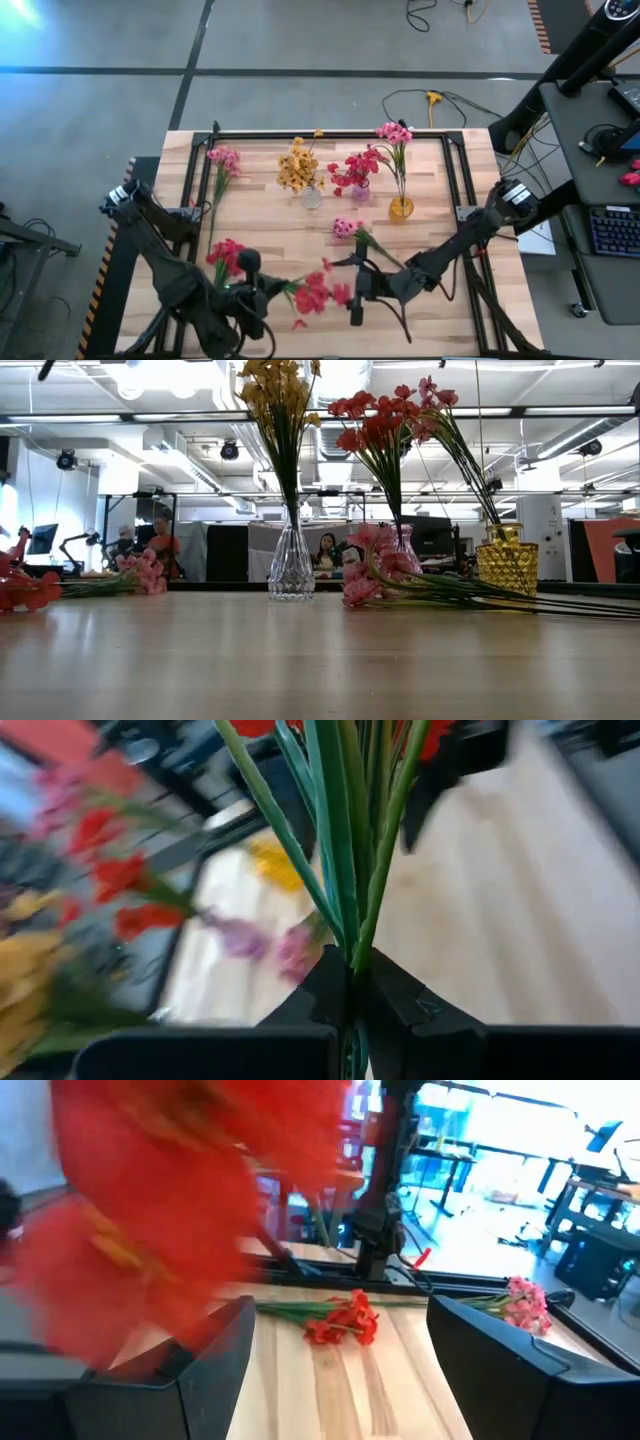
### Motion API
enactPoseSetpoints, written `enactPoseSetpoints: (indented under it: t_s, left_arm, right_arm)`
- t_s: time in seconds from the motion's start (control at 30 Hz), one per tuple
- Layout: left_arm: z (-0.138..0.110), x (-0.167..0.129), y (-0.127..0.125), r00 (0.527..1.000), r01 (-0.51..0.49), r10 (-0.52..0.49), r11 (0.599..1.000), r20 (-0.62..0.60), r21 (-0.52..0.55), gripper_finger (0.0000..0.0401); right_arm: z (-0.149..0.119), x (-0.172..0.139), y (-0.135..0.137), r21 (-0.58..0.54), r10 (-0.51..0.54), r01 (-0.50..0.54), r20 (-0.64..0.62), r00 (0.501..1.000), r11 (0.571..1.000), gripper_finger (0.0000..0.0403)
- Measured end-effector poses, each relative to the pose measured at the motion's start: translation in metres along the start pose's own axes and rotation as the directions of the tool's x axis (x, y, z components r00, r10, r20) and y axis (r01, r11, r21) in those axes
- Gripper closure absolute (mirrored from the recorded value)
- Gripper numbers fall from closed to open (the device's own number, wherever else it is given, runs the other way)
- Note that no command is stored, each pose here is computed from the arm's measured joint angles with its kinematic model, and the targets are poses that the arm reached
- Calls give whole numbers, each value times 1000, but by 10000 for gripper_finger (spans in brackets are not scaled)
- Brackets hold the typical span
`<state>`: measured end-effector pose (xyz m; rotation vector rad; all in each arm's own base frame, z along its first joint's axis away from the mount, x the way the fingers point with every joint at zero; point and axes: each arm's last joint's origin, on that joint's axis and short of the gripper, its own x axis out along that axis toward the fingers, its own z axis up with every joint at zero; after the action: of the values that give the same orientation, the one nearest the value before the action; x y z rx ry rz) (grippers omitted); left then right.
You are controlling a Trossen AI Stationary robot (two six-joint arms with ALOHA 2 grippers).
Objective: Sort flowers into vase by color
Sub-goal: Put the right red flowers into the pink vase
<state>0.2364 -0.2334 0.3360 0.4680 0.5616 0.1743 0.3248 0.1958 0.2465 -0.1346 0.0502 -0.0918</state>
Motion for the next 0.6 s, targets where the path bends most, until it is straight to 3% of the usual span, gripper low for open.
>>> enactPoseSetpoints:
  t_s: [0.13,0.27,0.47,0.6]
  left_arm:
    - [0,-1,1,985,133,-137,990,108,45,401]
    - [-9,5,7,910,254,-264,964,320,74,401]
    - [-45,19,26,846,230,-161,970,508,-75,401]
    - [-67,28,27,818,231,-111,962,565,-144,401]
  right_arm:
    - [16,-11,1,-4,14,-14,-53,998,1000,113]
    - [19,-17,2,3,25,-24,-82,996,1000,112]
    - [18,-10,8,-1,26,-26,-11,1000,1000,113]
    - [16,4,3,-40,1,2,82,997,999,112]
